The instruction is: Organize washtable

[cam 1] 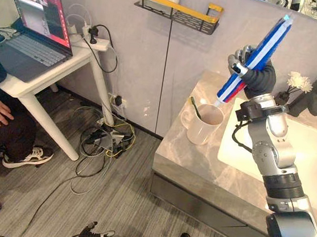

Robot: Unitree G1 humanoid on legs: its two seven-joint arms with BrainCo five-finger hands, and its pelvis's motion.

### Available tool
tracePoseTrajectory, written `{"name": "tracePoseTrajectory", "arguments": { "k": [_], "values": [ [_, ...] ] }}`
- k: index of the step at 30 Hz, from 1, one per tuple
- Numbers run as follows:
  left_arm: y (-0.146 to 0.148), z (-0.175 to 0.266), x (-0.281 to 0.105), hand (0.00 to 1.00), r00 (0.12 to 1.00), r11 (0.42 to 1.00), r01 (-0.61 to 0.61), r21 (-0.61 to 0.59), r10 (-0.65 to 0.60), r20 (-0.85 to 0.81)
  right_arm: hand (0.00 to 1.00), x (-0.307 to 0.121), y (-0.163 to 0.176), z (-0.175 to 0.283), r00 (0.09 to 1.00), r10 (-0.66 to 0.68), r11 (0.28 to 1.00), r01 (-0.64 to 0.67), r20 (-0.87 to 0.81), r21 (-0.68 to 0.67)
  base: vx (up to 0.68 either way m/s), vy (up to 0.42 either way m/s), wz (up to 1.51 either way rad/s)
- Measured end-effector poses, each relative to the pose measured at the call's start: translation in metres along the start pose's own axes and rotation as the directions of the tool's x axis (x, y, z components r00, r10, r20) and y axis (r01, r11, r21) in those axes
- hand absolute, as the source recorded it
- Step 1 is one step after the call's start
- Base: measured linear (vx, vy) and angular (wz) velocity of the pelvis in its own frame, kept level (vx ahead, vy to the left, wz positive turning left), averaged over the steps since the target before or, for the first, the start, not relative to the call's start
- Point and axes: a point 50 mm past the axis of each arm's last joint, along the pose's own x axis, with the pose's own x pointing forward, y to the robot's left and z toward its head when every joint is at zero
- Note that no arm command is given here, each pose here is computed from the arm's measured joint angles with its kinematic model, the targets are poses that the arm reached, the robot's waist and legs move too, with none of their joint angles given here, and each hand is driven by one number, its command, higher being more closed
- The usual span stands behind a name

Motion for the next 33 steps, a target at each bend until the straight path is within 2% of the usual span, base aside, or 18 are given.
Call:
{"name": "tracePoseTrajectory", "arguments": {
  "k": [21, 33],
  "values": [
    [0.000, 0.000, 0.000, 0.00, 1.000, 1.000, 0.000, 0.001, 0.000, -0.001, 1.00, -0.008, -0.003, -0.024, 0.993, -0.008, 1.000, 0.004, -0.121, -0.029, 0.00, 0.000, 0.00],
    [0.003, -0.001, 0.000, 0.00, 1.000, 1.000, -0.003, 0.005, 0.003, -0.002, 1.00, -0.043, -0.015, -0.058, 0.957, -0.078, 0.997, 0.072, -0.280, -0.033, 0.00, 0.000, 0.00]
  ]
}}
